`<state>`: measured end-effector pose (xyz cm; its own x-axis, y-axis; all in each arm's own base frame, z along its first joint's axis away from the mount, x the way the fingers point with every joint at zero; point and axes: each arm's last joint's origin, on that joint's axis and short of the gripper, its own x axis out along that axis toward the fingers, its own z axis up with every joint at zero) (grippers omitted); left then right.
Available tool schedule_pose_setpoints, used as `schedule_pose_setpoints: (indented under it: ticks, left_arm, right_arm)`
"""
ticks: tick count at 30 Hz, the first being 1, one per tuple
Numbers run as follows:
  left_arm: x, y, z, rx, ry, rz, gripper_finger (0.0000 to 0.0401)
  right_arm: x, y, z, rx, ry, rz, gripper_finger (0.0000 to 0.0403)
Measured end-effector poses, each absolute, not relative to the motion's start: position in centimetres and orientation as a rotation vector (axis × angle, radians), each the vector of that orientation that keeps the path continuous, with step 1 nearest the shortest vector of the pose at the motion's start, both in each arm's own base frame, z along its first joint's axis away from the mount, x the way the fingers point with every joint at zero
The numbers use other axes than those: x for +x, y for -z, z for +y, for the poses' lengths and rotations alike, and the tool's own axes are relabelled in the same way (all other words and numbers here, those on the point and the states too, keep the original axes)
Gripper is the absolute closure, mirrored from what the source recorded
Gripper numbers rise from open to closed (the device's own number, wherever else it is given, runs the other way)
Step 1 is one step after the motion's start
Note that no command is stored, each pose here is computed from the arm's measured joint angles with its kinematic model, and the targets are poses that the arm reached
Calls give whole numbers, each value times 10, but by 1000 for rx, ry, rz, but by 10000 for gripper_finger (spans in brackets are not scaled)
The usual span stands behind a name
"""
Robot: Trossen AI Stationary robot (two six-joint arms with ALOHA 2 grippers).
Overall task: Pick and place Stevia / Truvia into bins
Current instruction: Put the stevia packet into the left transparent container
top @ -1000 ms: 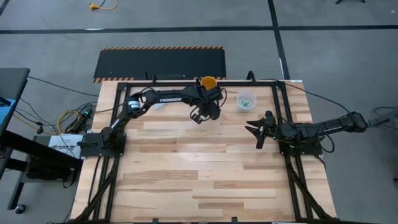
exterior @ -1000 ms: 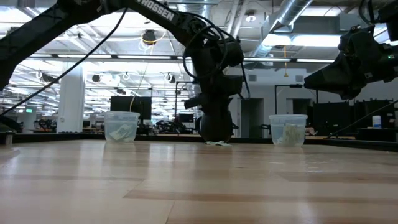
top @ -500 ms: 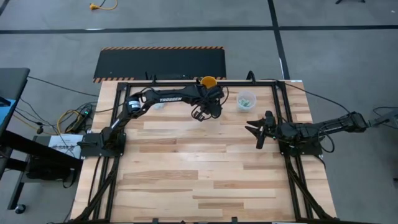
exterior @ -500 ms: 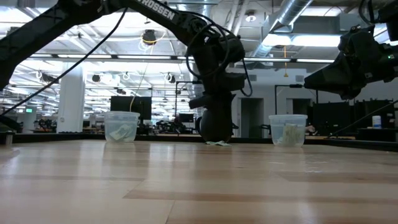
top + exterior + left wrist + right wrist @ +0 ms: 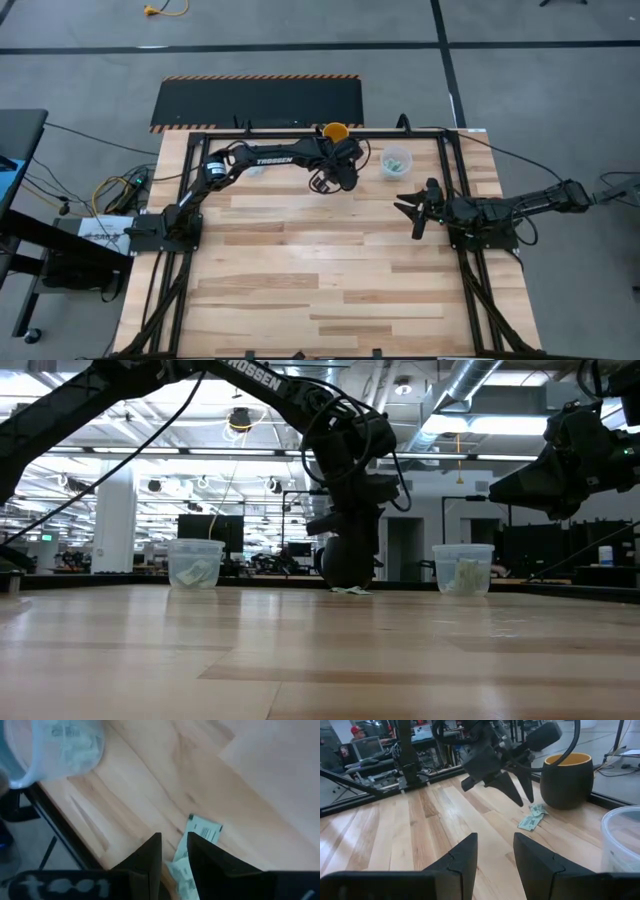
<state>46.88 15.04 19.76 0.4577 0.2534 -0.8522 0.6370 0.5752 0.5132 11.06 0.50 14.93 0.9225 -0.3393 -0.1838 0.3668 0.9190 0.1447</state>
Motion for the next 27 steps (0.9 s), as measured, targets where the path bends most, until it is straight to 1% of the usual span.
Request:
schedule_pose_setpoints:
  ticks: [6,11,15,18,20,24,27]
  left_arm:
    - [468,-197,150,865,236,1125,322]
    - [467,-196,149,708,143,1136,346]
    - [468,-197,148,488,72,1095,368]
    - [475,-194,148,260,-22,1022,381]
    - [475,-191,148,144,-70,1019,388]
    - [477,-184,151,87,-184,960,400]
    - [475,-175,152,79,-260,971,399]
  right_arm:
    - [111,-149,5,178,364,157,282]
    - [111,-149,5,178,364,157,282]
    - [111,-149,5,178,364,157,282]
    - [111,-149,5,178,364,157,282]
    - [111,-149,5,178,364,157,282]
    - [111,-149,5,178,363,157,282]
    - [111,-149,5,179,363,157,282]
